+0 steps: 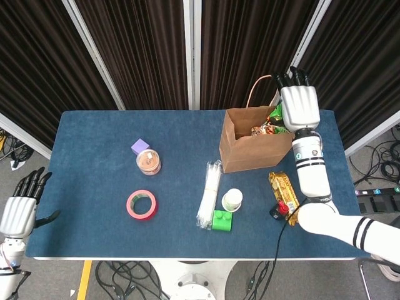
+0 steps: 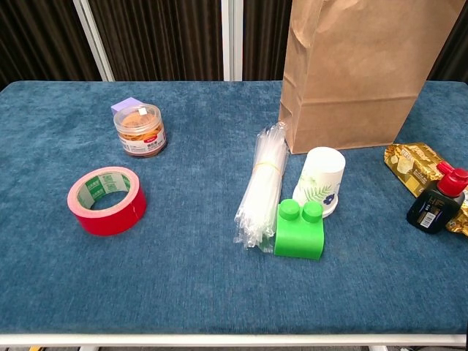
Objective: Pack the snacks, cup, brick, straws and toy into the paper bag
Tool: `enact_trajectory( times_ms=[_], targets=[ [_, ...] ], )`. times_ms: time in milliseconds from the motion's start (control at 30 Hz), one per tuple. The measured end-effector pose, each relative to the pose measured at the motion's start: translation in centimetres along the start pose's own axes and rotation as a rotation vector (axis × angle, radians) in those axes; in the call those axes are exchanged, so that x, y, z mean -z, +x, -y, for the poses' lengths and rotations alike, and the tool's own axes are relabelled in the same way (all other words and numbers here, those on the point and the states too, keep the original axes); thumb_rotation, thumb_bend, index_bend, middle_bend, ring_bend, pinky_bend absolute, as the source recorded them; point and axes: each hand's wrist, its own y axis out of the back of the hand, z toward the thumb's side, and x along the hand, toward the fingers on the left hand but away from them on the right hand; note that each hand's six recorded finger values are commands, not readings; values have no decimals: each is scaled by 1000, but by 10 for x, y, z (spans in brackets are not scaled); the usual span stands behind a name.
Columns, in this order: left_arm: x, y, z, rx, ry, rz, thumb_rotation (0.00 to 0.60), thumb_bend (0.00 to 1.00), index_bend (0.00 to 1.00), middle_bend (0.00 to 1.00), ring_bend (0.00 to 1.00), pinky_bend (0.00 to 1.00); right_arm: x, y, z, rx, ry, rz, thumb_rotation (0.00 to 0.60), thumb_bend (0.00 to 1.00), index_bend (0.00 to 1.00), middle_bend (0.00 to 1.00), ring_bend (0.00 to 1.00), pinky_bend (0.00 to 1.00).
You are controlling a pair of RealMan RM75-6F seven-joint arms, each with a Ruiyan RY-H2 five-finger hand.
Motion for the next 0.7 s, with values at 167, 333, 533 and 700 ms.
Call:
enact_trajectory(
  times_ms=[167, 333, 533, 700],
  targets=[
    [-3, 2, -1, -2, -1, 3, 600, 183, 114, 105, 9, 136, -7, 10, -26, 61, -25, -47, 600, 0, 130, 213, 63, 86],
    [-5, 2, -3, -3, 2, 7, 600, 183, 114, 105, 9, 136, -9, 26, -52, 107, -27, -88, 600, 0, 129, 218, 64, 86],
    [-8, -3, -6, -6, 4, 21, 600, 183, 114, 105, 9, 136, -6, 56, -74, 163, 23, -156, 600, 0, 141, 245, 88, 95],
    [-14, -4, -4, -2, 1, 30, 600, 183, 114, 105, 9, 137, 3, 94, -67, 148, 99, -229, 600, 0, 148, 253, 110, 134]
  ],
)
